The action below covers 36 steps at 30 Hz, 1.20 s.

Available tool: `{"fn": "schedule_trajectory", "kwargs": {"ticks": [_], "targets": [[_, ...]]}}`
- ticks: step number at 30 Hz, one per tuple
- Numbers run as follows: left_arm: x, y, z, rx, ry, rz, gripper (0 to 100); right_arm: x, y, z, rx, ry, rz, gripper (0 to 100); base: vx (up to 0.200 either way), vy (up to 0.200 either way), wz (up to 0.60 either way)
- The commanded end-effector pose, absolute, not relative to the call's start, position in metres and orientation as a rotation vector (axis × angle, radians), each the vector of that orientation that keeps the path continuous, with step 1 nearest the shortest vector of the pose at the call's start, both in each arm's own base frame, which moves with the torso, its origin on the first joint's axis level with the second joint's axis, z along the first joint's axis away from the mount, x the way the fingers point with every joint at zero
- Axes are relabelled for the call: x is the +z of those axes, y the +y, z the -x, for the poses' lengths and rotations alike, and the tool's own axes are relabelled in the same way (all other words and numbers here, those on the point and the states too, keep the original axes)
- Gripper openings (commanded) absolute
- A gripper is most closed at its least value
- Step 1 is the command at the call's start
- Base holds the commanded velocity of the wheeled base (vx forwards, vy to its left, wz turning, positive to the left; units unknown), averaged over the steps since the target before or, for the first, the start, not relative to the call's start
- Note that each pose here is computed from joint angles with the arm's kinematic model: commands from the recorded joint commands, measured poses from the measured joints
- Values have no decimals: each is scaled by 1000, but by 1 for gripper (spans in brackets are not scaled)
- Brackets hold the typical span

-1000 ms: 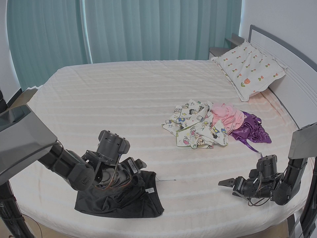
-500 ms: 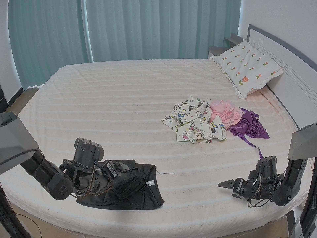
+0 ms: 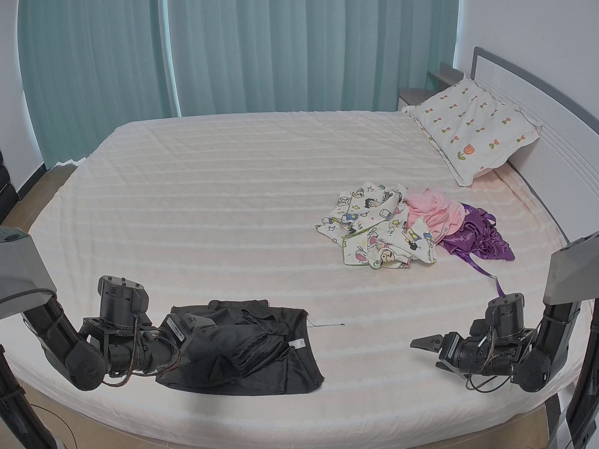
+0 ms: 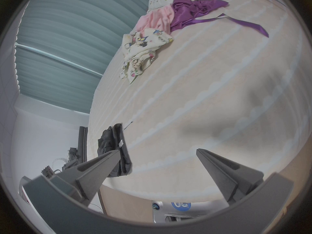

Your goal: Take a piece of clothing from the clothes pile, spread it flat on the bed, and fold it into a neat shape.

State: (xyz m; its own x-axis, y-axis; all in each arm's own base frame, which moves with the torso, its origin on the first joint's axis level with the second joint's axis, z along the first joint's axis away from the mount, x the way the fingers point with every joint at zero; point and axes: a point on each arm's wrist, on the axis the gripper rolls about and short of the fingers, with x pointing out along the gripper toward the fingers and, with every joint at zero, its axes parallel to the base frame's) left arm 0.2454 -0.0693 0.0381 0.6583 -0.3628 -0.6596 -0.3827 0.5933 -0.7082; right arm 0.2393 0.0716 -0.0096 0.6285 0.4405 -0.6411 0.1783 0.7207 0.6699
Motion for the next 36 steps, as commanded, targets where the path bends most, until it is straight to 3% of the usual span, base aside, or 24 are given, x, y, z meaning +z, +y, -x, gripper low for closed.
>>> {"fn": "schedule_trajectory", "kwargs": {"ticks": [1,8,29,36], "targets": [[26,-65,-246,52,920,974,100,-13,79,-232,193,920,-757,100,0,200,0],[22,-65,-247,59,933,976,100,-10,81,-236,177,849,-745,100,0,200,0],[5,-67,-250,30,881,974,100,-14,123,-223,221,809,-676,100,0,0,0],[5,-67,-249,32,882,975,100,-1,135,-231,276,741,-674,100,0,200,0]]}}
